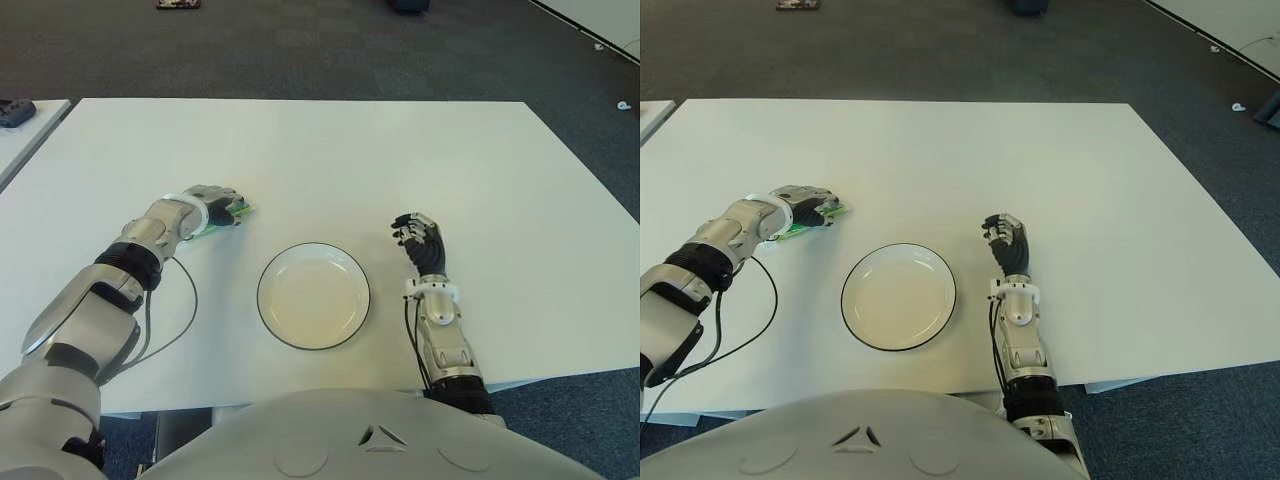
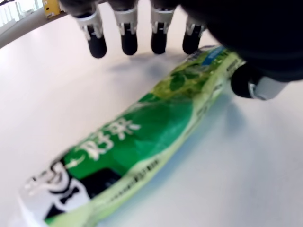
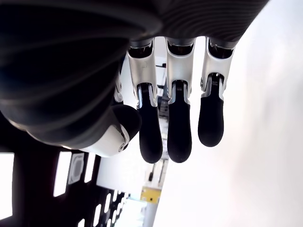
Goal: Put the toothpaste on the table into the plate.
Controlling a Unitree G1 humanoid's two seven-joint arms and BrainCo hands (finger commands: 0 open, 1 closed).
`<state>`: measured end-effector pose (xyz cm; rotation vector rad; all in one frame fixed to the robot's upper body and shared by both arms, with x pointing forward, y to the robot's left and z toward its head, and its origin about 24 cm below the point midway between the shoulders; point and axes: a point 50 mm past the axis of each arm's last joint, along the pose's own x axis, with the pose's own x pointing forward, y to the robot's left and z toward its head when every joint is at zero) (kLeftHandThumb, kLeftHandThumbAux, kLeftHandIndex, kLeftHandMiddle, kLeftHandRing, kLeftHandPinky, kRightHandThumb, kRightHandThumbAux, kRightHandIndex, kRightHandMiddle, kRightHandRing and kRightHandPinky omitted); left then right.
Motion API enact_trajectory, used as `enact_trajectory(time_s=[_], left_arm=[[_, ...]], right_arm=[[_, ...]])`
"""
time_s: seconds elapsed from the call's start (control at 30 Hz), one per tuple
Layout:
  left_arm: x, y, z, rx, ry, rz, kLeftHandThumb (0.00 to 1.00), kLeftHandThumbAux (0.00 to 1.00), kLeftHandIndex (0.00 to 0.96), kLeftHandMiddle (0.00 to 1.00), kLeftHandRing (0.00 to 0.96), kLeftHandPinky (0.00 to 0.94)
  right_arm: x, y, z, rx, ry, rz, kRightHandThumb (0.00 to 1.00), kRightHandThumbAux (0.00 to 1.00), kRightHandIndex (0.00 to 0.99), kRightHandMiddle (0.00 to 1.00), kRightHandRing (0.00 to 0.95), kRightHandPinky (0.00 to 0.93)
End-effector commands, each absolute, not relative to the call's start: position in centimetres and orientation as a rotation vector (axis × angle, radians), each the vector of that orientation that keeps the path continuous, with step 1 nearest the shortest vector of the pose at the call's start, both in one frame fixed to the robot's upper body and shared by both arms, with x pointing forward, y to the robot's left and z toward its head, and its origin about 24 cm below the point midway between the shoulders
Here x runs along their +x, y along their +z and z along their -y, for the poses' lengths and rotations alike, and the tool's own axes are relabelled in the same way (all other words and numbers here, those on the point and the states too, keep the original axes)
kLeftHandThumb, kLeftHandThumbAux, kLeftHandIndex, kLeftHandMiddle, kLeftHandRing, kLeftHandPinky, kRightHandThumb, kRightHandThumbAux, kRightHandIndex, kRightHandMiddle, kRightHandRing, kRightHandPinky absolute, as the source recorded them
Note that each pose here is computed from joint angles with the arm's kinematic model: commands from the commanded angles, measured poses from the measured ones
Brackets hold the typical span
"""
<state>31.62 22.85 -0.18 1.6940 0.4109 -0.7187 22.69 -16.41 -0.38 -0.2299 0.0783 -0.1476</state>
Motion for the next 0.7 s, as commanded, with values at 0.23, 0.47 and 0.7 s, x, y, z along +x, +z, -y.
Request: enact_trajectory(time_s=[0.23, 0.47, 0.7], left_arm=[[28.75, -3.54, -22.91, 1.719, -0.895, -0.494, 0.518, 0.288, 0.0, 0.0, 0.0, 0.008], [28.67, -3.63, -23.22, 1.728, -0.902, -0.507, 0.512, 0.286, 0.0, 0.0, 0.0, 0.014], [28.62, -3.7, -23.37, 1.74, -0.896, -0.516, 0.512, 0.302, 0.0, 0.0, 0.0, 0.025]], right_arm=[[22.63, -0.24, 16.35, -0.21, -0.145, -0.071, 0.708, 0.73, 0.427, 0.495, 0.52, 0.552], [22.58, -0.24, 16.32, -0.215, -0.148, -0.077, 0.709, 0.73, 0.426, 0.496, 0.519, 0.546], [22.56, -0.22, 16.33, -0.218, -0.15, -0.079, 0.709, 0.73, 0.426, 0.494, 0.517, 0.545]])
